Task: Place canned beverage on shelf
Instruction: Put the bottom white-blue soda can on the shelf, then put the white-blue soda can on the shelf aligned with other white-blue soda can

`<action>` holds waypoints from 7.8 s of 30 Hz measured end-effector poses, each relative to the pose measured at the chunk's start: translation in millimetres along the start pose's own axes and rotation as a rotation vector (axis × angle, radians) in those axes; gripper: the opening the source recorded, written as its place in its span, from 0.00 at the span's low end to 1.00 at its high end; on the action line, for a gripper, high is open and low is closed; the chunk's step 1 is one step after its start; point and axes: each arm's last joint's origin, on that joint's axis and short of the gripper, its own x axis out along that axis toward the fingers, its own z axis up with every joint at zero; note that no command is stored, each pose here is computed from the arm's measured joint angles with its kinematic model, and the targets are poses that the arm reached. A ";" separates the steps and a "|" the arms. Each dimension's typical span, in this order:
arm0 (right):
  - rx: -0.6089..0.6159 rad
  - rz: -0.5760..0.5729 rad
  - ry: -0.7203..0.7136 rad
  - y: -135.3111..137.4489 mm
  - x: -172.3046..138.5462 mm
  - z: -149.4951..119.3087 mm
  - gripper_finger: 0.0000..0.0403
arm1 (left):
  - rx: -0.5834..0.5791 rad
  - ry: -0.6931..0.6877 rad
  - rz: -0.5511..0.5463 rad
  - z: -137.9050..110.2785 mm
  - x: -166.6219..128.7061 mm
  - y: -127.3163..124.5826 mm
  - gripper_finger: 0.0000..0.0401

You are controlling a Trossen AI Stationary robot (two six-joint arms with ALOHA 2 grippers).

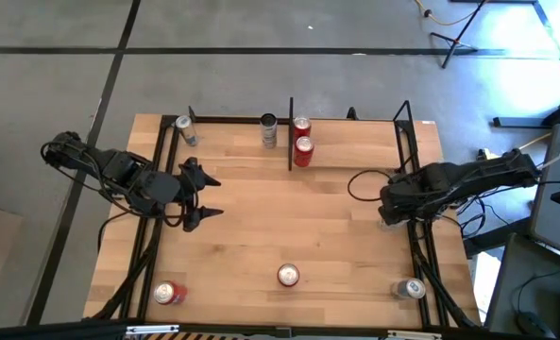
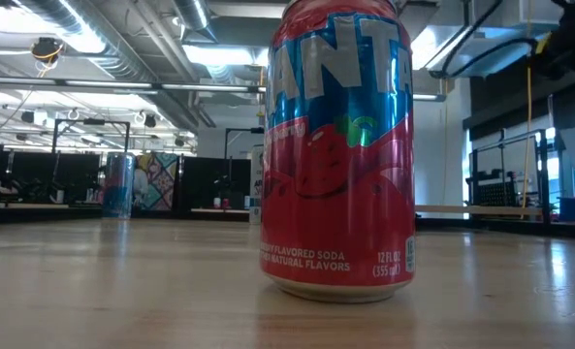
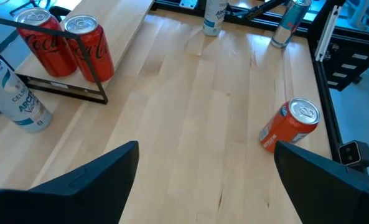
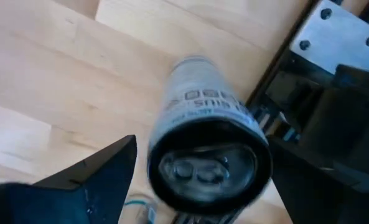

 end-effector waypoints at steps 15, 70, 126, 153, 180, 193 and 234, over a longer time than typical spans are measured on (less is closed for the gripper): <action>-0.135 0.076 -0.043 18.1 -10.2 3.7 0.56 | 0.000 0.017 -0.036 -0.5 -0.3 -0.9 0.90; -0.387 0.007 -0.270 59.9 -77.9 283.2 0.56 | -0.048 0.059 -0.033 1.3 3.2 10.5 0.90; -0.484 -0.101 -0.300 61.8 -71.6 292.5 0.76 | -0.038 0.065 -0.039 0.9 3.2 10.4 0.90; -0.704 0.224 -0.815 22.8 -135.3 126.7 0.76 | -0.270 -0.072 0.166 75.8 81.0 109.4 0.90; -0.711 0.150 -0.858 18.2 -129.1 128.0 0.76 | -0.101 0.071 0.151 49.9 183.8 297.7 0.90; -0.704 0.112 -0.804 21.7 -119.4 144.9 0.76 | -0.054 0.132 0.151 35.7 200.3 302.5 0.90; -0.817 0.412 -0.997 39.4 -138.7 152.4 0.76 | -0.047 -0.159 0.002 117.4 85.9 143.7 0.54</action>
